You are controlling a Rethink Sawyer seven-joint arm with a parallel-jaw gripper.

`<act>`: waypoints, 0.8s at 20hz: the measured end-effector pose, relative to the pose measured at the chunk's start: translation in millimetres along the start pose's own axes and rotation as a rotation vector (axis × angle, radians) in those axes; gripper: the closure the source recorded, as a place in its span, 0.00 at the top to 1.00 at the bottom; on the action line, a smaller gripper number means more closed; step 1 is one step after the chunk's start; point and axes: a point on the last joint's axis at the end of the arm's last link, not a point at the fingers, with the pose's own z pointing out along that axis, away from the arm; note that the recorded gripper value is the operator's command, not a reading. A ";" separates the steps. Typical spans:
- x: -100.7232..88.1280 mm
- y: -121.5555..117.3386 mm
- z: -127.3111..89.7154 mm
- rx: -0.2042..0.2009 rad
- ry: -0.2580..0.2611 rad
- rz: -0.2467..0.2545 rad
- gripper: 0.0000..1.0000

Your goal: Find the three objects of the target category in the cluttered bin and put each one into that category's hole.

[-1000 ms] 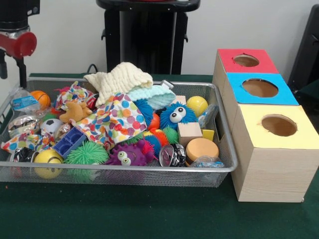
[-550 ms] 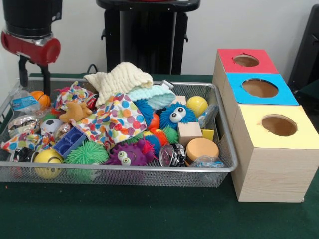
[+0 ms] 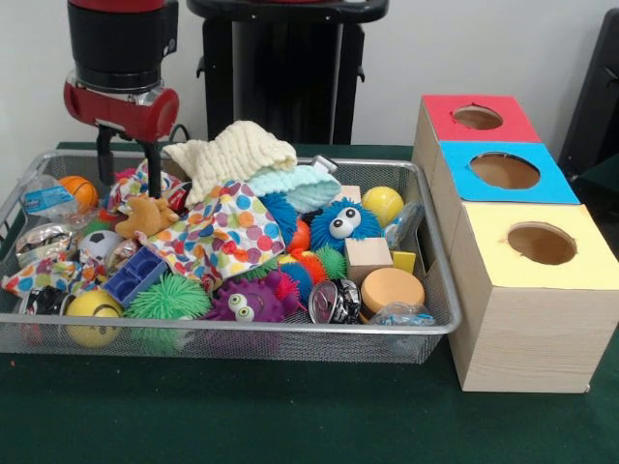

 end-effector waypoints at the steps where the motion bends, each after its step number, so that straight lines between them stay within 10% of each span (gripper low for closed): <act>1: 1.6 0.5 0.4 -0.001 0.001 0.000 1.00; 16: 25.9 -9.1 15.8 -0.025 0.002 0.030 1.00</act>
